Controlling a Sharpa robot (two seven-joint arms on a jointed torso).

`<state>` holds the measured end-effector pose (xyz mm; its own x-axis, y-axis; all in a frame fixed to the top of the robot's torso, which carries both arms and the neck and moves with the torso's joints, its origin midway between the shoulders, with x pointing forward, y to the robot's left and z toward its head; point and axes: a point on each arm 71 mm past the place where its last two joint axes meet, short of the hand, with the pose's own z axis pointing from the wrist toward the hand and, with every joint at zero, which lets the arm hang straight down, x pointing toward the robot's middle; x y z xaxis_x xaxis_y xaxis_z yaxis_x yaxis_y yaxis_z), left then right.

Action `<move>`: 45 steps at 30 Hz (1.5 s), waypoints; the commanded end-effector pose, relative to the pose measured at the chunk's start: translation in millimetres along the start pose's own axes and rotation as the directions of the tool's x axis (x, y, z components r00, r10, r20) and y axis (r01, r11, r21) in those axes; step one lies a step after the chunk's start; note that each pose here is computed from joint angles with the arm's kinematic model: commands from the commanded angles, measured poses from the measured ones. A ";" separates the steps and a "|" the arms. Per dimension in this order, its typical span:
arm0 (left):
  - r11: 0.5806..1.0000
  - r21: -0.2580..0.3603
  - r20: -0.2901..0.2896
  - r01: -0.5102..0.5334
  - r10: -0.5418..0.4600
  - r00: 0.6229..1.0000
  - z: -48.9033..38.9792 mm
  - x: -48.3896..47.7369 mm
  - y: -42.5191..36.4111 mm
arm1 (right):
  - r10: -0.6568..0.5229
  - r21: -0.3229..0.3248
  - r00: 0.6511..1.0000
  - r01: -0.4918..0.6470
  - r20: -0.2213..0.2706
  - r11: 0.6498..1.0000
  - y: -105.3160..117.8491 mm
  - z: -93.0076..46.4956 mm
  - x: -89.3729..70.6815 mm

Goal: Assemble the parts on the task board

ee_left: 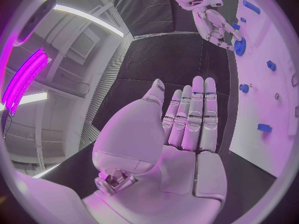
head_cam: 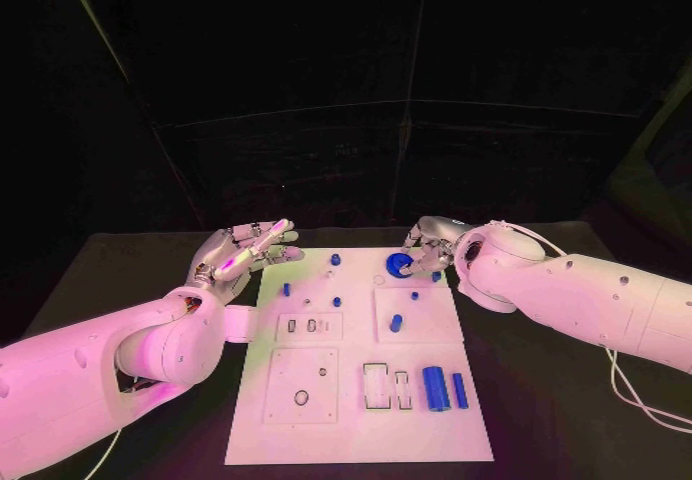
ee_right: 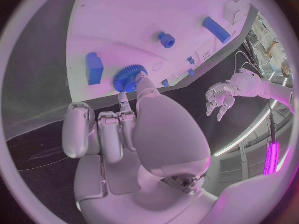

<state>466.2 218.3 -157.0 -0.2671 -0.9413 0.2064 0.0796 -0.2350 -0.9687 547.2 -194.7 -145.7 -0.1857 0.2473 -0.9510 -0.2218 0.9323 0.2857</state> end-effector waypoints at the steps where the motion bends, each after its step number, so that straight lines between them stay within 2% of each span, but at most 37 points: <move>1: 1.000 0.004 -0.019 0.004 -0.004 1.000 0.6 1.9 -1.1 | -0.043 -0.014 0.998 0.044 0.039 0.999 3.4 0.2 -2.9; 11: 1.000 -0.004 -0.022 0.006 -0.006 1.000 0.7 1.2 -0.6 | -0.087 -0.033 0.995 0.088 0.041 0.996 8.1 0.8 -1.9; 35: 1.000 -0.013 -0.027 0.008 -0.009 1.000 0.6 1.1 0.0 | -0.107 -0.014 0.993 0.107 -0.051 0.994 7.2 5.1 5.7; 41: 1.000 -0.015 -0.026 0.008 -0.009 1.000 0.5 0.9 0.0 | -0.105 -0.016 0.994 0.105 -0.040 0.994 8.1 4.9 5.1; 45: 1.000 -0.016 -0.027 0.008 -0.009 1.000 0.5 0.9 0.1 | -0.121 -0.032 0.993 0.121 0.005 0.992 11.9 4.1 2.4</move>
<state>466.6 218.6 -158.6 -0.2773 -0.9374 0.2108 0.0570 -0.2351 -0.9703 549.3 -182.2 -142.0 -0.1622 0.1587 -0.9739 -0.2698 0.9422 0.1984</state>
